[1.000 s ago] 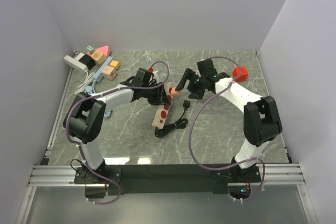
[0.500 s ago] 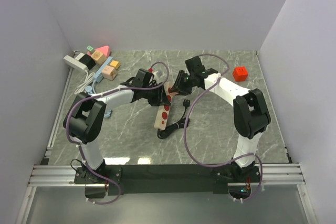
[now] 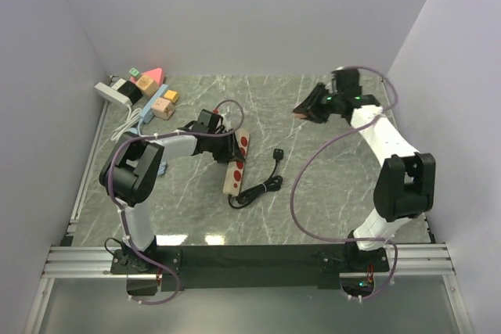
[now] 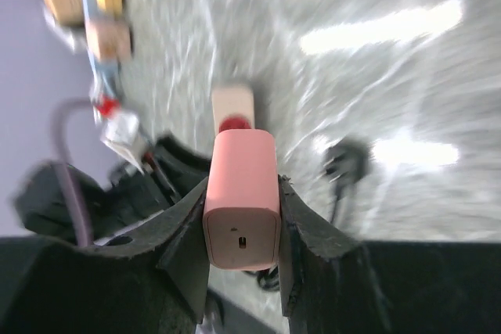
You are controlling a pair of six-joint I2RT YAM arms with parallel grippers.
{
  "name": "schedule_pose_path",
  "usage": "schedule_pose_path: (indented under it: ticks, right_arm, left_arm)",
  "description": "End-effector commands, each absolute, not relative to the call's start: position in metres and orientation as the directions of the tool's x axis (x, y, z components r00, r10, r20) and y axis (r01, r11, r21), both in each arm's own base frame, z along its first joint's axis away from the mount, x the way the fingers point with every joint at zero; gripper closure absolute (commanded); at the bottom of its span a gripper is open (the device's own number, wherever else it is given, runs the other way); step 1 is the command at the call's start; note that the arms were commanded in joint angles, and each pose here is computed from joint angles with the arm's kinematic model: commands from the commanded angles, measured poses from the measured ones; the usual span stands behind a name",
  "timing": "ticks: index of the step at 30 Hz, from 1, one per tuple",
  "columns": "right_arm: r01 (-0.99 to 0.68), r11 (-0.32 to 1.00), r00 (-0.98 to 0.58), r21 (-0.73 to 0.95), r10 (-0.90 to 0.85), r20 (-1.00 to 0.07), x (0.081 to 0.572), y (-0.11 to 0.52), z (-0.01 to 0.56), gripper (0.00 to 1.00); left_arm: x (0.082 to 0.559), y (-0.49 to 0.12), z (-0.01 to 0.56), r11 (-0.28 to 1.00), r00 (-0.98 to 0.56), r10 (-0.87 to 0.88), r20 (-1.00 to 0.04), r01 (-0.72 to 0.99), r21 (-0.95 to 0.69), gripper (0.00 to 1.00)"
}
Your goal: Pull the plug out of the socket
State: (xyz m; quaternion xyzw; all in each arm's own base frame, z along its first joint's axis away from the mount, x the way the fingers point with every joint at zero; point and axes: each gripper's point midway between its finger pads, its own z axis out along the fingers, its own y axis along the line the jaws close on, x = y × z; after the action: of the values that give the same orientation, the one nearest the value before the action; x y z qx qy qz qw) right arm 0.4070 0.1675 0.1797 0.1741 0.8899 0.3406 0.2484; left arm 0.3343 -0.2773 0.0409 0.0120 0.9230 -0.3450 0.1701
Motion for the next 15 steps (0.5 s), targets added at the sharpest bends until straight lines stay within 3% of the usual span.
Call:
schedule_pose_path:
  ticks: [1, 4, 8, 12, 15]
  right_arm:
    - [0.183, 0.745, -0.752, 0.641, 0.526, -0.397, 0.414, 0.129, 0.196, 1.00]
    - [0.409, 0.699, -0.636, 0.587, 0.679, -0.365, 0.418, 0.071, 0.162, 1.00]
    - [0.653, 0.450, -0.332, 0.610, 0.893, -0.304, 0.418, -0.015, 0.119, 1.00]
    - [0.733, 0.308, -0.133, 0.606, 0.939, -0.316, 0.396, -0.053, 0.088, 1.00]
    - [0.716, 0.276, -0.061, 0.641, 0.940, -0.336, 0.400, -0.067, 0.082, 1.00]
  left_arm:
    - [0.341, -0.283, 0.053, 0.743, -0.926, -0.104, -0.364, 0.171, -0.647, 1.00]
    - [0.348, -0.288, 0.074, 0.721, -0.912, -0.123, -0.392, 0.189, -0.666, 0.99]
    - [0.351, -0.293, 0.102, 0.692, -0.896, -0.132, -0.424, 0.223, -0.686, 0.99]
    - [0.351, -0.293, 0.121, 0.684, -0.883, -0.138, -0.448, 0.243, -0.688, 0.99]
    - [0.348, -0.291, 0.127, 0.680, -0.881, -0.143, -0.452, 0.244, -0.691, 0.99]
